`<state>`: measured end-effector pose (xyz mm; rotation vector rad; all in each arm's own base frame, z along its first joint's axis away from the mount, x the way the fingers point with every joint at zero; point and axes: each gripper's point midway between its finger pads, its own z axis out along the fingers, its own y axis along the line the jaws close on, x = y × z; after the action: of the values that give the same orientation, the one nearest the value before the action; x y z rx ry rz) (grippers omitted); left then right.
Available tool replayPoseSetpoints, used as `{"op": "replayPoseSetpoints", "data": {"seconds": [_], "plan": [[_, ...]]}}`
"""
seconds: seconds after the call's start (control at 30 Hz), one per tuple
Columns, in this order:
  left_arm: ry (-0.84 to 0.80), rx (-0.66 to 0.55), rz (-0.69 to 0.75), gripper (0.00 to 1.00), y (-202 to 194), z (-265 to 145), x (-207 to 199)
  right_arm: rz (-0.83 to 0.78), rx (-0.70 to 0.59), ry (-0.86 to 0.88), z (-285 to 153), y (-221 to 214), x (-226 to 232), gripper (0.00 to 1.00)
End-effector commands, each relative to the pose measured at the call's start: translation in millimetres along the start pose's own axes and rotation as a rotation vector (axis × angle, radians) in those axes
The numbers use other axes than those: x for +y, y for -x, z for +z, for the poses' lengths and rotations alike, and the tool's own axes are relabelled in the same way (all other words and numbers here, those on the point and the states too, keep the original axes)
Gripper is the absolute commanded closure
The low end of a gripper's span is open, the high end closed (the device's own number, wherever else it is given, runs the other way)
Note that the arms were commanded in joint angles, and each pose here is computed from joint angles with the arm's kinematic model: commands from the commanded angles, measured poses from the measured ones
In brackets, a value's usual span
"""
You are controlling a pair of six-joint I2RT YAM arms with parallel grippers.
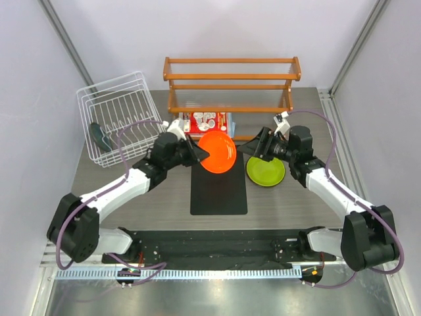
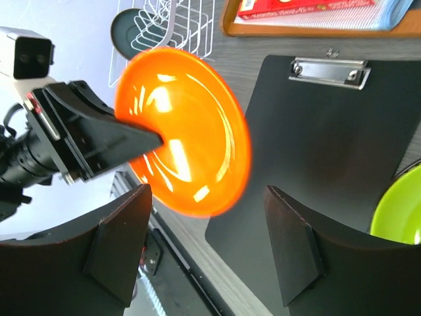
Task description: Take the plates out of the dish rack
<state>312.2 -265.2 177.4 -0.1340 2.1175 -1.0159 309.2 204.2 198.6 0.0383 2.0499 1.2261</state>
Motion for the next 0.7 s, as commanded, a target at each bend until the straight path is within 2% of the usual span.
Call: {"op": "replayPoseSetpoints", "data": {"seconds": [0.0, 0.27, 0.37, 0.47, 0.67], "plan": [[-0.153, -0.043, 0.03, 1.0, 9, 10, -59, 0.022, 0.0, 0.088, 6, -3, 12, 0.25], [-0.177, -0.029, 0.049, 1.0, -5, 19, -81, 0.032, 0.007, 0.009, 10, -12, -12, 0.26], [-0.181, -0.041, 0.059, 1.0, -2, 16, -86, 0.028, 0.01, 0.005, 10, -14, -14, 0.33], [-0.165, -0.053, 0.066, 1.0, 1, 12, -83, 0.026, 0.013, -0.033, 10, -16, -22, 0.29], [-0.109, -0.077, 0.118, 1.0, 9, 4, -77, 0.023, 0.012, -0.062, 10, -18, -30, 0.29]]}}
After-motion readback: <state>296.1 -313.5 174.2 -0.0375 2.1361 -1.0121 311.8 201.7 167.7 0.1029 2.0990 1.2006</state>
